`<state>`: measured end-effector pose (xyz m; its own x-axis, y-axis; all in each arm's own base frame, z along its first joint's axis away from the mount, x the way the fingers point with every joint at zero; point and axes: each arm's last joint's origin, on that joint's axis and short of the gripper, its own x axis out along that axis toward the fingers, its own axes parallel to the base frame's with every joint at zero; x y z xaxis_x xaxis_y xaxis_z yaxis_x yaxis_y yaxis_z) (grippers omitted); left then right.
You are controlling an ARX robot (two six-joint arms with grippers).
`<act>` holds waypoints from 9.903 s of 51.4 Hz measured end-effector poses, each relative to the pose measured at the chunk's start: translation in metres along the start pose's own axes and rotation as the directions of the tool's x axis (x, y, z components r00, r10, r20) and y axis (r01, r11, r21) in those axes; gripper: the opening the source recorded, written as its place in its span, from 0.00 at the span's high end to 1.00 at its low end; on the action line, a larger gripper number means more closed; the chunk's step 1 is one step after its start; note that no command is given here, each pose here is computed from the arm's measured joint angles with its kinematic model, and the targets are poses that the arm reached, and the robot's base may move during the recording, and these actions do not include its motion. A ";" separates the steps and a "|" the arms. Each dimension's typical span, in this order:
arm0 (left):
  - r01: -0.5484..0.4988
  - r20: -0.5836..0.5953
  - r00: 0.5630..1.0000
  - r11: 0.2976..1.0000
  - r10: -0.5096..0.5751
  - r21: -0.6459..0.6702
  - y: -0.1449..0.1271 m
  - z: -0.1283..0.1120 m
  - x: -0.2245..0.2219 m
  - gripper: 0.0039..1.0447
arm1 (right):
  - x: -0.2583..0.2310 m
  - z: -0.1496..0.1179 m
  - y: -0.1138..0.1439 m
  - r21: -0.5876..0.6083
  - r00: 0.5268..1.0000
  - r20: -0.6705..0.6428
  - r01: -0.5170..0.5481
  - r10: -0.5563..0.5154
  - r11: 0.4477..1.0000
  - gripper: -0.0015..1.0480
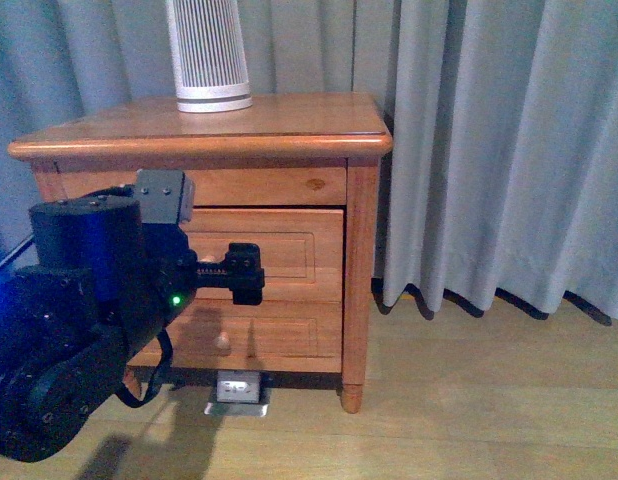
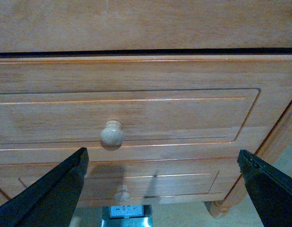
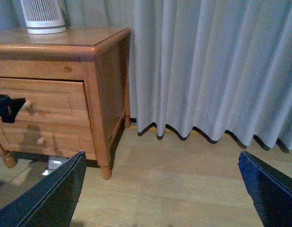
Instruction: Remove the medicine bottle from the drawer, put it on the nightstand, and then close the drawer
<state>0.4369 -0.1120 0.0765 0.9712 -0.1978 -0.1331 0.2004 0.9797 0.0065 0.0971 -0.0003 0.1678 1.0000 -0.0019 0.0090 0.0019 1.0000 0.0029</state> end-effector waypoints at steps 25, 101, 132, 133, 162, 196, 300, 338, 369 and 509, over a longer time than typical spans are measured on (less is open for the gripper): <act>-0.047 -0.018 0.999 0.999 0.047 0.026 0.024 -0.026 0.064 0.06 | 0.000 0.000 0.000 0.000 1.000 0.000 0.000 0.000 1.000 0.07; -0.080 -0.020 0.997 0.996 0.080 0.028 0.039 -0.037 0.087 0.75 | 0.000 0.000 0.000 0.000 1.000 0.000 0.000 0.000 1.000 0.07; -0.074 -0.012 0.997 0.997 0.074 0.012 0.023 -0.053 0.019 0.76 | 0.000 0.000 0.000 0.000 1.000 0.000 0.000 0.000 1.000 0.07; -0.072 -0.014 0.997 0.997 0.073 0.015 0.021 -0.054 0.014 0.76 | 0.000 0.000 0.000 0.000 1.000 0.000 0.000 0.000 1.000 0.07; -0.102 -0.136 0.984 0.991 0.113 0.085 0.003 -0.063 -0.113 0.76 | 0.000 0.000 0.000 0.000 1.000 0.000 0.000 0.000 1.000 0.07; -0.103 -0.172 0.978 0.992 0.115 0.078 0.018 0.018 -0.160 0.07 | 0.000 0.000 0.000 0.000 1.000 0.000 0.000 0.000 1.000 0.07; -0.192 0.134 0.972 0.981 0.194 -0.030 0.042 0.042 -0.364 0.52 | 0.000 0.000 0.000 0.000 1.000 0.000 0.004 -0.004 1.000 0.07; -0.195 0.134 0.971 0.980 0.197 -0.031 0.042 0.041 -0.364 0.06 | 0.017 0.005 -0.002 -0.065 0.969 -0.057 0.235 -0.239 0.970 0.07; -0.195 0.134 0.971 0.980 0.197 -0.031 0.042 0.041 -0.364 0.06 | 0.251 0.047 0.069 -0.052 0.841 -0.534 0.064 -0.082 0.997 0.07; -0.195 0.134 0.971 0.980 0.197 -0.031 0.042 0.041 -0.364 0.06 | 0.443 0.126 0.028 -0.017 0.844 -0.401 0.381 -0.355 0.925 0.72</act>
<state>0.0973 -0.0005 0.1663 1.0000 -0.0031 0.0048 0.0030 1.0000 0.0021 0.5388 0.0265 0.2975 0.8472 -0.3556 -0.3947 0.3826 0.9239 -0.0112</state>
